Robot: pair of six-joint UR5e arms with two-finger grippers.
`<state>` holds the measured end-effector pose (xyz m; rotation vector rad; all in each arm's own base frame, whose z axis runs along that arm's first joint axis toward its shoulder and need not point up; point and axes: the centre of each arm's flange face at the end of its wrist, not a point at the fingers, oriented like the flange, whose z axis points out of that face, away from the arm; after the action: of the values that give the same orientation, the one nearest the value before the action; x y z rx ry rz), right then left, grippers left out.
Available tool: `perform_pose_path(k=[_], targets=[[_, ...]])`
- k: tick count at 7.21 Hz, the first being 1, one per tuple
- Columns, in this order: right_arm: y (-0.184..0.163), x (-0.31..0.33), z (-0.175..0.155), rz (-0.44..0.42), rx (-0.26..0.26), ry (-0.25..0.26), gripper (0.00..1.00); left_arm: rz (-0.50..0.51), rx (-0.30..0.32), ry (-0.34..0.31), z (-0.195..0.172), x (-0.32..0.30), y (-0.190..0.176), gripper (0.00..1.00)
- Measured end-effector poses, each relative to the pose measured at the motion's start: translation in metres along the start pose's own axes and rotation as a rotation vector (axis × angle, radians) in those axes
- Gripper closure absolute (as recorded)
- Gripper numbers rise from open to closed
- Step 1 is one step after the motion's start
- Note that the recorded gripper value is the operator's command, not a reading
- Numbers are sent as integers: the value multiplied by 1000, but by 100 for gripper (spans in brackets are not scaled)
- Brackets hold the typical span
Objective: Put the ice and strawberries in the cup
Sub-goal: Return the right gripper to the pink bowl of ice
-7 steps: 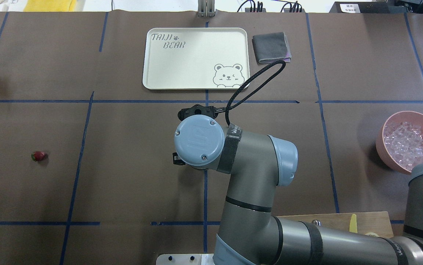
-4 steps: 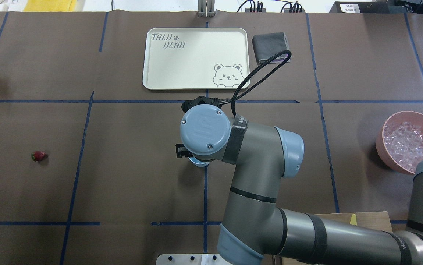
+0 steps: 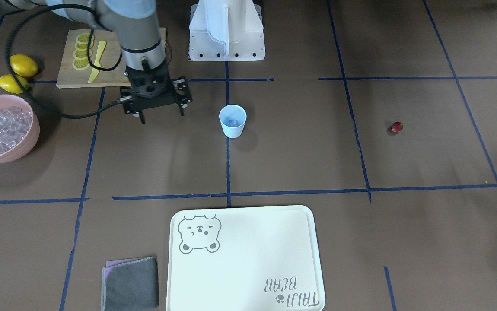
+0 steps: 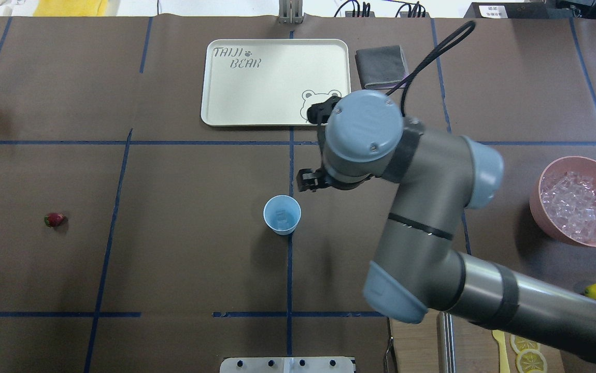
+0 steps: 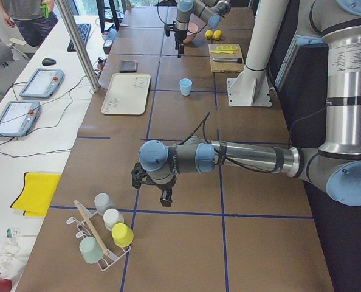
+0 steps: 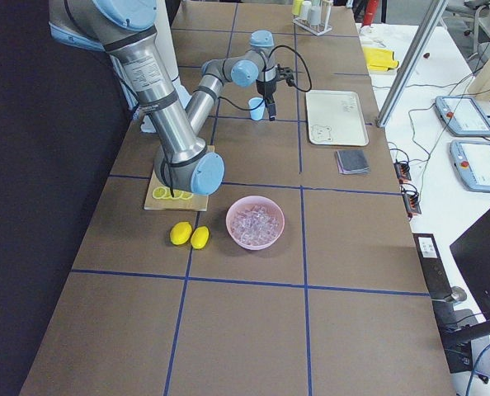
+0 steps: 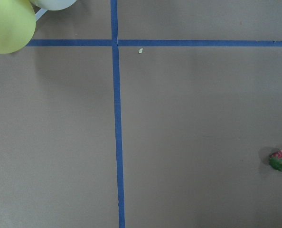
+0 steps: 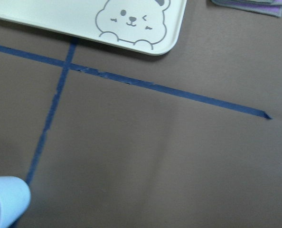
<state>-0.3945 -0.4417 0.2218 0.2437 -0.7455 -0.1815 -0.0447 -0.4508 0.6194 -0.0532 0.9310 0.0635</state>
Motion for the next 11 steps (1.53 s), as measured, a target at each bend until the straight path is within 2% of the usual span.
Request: perform_pose_path(k=[3, 6, 8, 9, 11], targets=[[11, 171, -22, -104, -44, 1, 1, 1, -1, 0, 0, 0, -1, 0], [68, 300, -17, -126, -39, -35, 1, 4, 0, -1, 0, 2, -1, 0], [115, 352, 5, -99, -37, -30, 2, 7, 2, -1, -1, 3, -2, 0], [127, 372, 23, -63, -32, -29, 2, 9, 3, -1, -1, 4, -2, 0], [143, 405, 59, 24, 27, -60, 10, 11, 5, 15, -2, 6, -2, 0]])
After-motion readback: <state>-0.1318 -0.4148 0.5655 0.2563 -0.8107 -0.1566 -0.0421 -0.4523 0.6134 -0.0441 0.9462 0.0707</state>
